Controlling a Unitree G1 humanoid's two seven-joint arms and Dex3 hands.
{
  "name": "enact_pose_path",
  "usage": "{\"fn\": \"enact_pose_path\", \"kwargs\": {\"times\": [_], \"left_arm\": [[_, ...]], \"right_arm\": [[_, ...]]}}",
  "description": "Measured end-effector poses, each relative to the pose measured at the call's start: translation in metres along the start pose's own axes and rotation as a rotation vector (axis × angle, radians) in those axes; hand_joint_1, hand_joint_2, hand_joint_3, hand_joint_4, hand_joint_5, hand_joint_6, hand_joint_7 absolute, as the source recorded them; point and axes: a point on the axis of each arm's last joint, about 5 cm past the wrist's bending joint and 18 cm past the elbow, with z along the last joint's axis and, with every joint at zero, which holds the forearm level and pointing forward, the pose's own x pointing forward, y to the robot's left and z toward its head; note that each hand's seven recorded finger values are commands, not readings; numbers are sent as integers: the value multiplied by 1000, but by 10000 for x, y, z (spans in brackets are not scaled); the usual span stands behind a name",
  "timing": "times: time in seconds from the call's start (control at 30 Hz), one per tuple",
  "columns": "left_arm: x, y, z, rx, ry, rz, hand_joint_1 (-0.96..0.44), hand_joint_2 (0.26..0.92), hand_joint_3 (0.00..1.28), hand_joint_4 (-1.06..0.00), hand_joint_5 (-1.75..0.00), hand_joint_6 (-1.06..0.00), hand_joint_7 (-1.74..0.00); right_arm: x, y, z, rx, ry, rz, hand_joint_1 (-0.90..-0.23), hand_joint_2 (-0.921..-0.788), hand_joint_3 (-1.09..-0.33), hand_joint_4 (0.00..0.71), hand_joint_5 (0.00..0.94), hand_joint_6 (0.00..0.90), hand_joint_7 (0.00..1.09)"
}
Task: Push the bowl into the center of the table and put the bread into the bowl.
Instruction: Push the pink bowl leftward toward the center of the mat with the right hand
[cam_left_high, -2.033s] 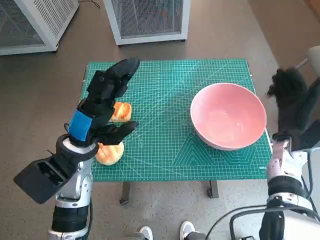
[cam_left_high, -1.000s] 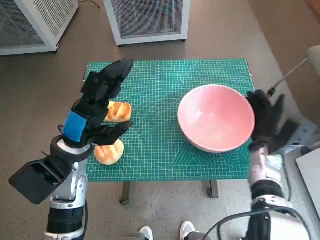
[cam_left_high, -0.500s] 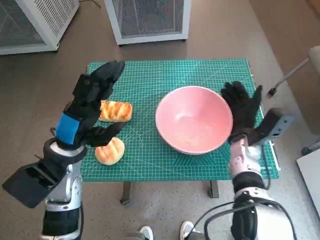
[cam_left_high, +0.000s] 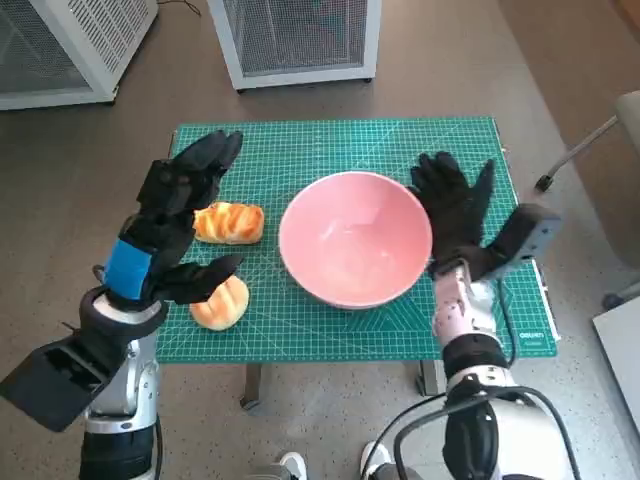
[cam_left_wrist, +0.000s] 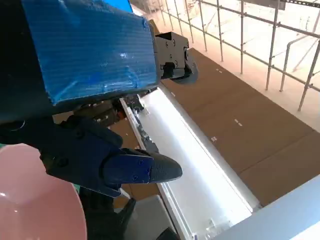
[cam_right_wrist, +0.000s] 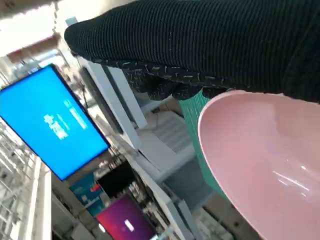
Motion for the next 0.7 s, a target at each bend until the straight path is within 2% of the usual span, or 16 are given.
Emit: {"fn": "enact_pose_path", "kwargs": {"times": [0.17, 0.4, 0.57, 0.7], "left_arm": [[-20, 3, 17, 5, -2, 12, -551, 921, 319, -244, -19, -86, -421], [-47, -1, 23, 7, 4, 25, -549, 921, 317, -250, -12, -108, -380], [-73, 8, 20, 11, 15, 32, -551, 921, 319, -253, -9, -118, -361], [-89, 49, 31, 26, 22, 39, -561, 921, 320, -253, -7, -122, -350]], "right_arm": [[12, 45, -8, -11, 14, 11, -445, -921, -639, 264, 8, 106, 435], [40, 100, 27, -83, 20, 45, -433, -921, -727, 277, 9, 128, 429], [62, 83, 126, -167, -35, 65, -414, -921, -744, 291, 14, 130, 433], [78, 84, 233, -211, -136, 93, -411, -921, -711, 295, 11, 111, 482]]}}
